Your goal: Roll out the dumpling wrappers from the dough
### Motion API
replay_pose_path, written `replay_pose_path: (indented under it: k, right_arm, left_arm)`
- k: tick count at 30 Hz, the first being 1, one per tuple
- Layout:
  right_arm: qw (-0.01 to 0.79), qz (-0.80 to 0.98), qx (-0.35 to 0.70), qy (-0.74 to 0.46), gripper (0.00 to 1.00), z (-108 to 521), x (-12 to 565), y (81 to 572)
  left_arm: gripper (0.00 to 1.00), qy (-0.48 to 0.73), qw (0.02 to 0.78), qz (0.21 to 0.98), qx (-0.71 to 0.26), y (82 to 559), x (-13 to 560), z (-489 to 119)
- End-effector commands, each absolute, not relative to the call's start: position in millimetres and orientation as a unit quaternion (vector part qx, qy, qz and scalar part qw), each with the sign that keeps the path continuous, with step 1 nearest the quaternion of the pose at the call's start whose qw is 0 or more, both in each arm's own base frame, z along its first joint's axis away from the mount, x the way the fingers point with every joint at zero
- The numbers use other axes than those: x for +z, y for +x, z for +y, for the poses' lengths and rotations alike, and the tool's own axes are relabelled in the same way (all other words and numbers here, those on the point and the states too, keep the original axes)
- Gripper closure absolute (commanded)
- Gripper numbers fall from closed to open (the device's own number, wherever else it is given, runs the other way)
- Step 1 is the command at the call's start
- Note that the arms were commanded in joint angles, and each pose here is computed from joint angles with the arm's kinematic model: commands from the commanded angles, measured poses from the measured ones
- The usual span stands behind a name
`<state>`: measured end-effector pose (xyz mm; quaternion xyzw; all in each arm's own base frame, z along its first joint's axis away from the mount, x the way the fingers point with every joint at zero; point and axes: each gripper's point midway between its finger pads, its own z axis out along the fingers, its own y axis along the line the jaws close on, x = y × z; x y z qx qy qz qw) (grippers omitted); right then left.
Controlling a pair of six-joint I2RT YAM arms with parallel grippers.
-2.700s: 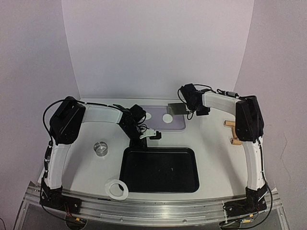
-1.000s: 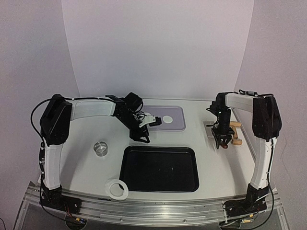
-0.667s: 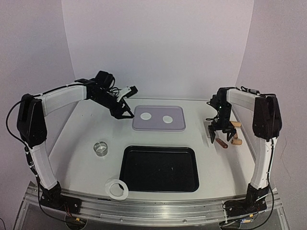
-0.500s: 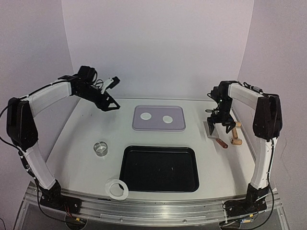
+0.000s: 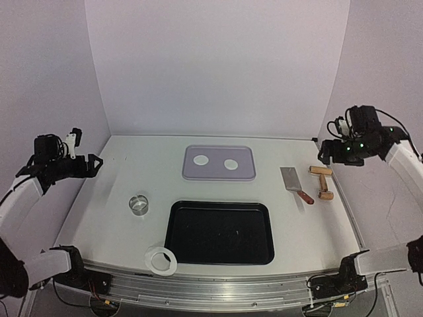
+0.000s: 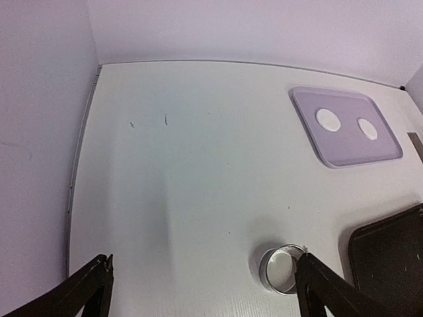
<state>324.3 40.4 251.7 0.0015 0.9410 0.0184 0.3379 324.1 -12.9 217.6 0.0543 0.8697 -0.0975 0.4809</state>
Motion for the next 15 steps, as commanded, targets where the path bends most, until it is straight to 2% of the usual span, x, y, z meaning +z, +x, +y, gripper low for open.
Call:
replay_pose_path:
  k: [1,6,10,15]
  right_arm:
    - [0.413,0.911,0.005,0.001,0.03,27.6,224.8,330.9]
    - [0.473,0.88,-0.018,0.043,0.02,8.0,195.2,305.0]
    - [0.498,0.865,-0.013,0.066,0.02,2.5,173.0,288.8]
    - [0.494,0.865,-0.009,0.083,0.02,-0.9,149.2,273.3]
  left_arm:
    - [0.0,-0.11,0.58,0.804,-0.073,319.7,241.2,23.0]
    - [0.0,-0.175,0.53,0.826,-0.079,312.3,197.9,30.5]
    - [0.0,-0.177,0.48,0.856,-0.074,314.5,167.8,30.2]
    - [0.0,-0.144,0.498,0.853,-0.068,320.4,172.6,27.9]
